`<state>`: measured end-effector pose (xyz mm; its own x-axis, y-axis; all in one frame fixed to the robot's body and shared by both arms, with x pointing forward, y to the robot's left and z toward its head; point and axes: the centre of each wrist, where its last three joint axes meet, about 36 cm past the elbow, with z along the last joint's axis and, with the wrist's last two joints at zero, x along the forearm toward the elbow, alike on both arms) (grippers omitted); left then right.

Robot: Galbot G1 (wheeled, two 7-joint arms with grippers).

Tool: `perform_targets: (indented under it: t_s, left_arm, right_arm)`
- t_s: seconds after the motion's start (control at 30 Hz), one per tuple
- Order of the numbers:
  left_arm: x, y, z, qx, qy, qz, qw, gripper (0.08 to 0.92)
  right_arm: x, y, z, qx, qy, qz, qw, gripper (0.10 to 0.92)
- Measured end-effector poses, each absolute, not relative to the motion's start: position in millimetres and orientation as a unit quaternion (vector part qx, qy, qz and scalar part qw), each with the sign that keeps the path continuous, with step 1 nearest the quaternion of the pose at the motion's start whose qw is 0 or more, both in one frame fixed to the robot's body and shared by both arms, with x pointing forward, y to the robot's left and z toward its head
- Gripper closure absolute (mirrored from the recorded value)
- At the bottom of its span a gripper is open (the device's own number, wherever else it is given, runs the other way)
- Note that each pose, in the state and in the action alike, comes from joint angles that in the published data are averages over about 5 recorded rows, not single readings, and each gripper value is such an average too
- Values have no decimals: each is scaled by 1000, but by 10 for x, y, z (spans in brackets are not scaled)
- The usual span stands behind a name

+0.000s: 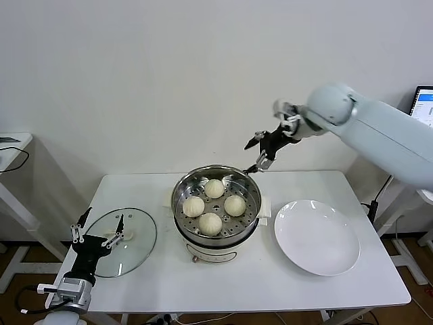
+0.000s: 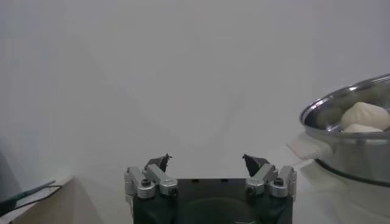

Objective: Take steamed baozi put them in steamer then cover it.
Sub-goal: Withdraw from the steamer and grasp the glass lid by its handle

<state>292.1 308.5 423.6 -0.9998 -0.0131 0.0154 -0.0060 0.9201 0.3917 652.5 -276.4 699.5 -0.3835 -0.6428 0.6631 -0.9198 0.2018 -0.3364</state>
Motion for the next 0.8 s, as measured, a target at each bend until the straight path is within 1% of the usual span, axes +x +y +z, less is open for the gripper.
perform_targets:
  t_s: [0.2,0.37,0.6,0.8]
  left_arm:
    - [2965,3052,4238,3,-979,-203,2,177]
    - [2995,3034,4192,2,-979,-202,0,177]
    - [2996,3019,4148,2,-979,-205,-3,177]
    - [2985,2997,4081,2,-977,-214,-4,177]
  right_arm:
    - [6229,-3266,6640,427,-862,262,80,200]
    - [5882,-3497,6202,346,-921,178,11,200]
    - [5253,-3541,5568,240,-966,67,-61,200]
    - [4647,-3471,5070,151,-983,-12,-101,200]
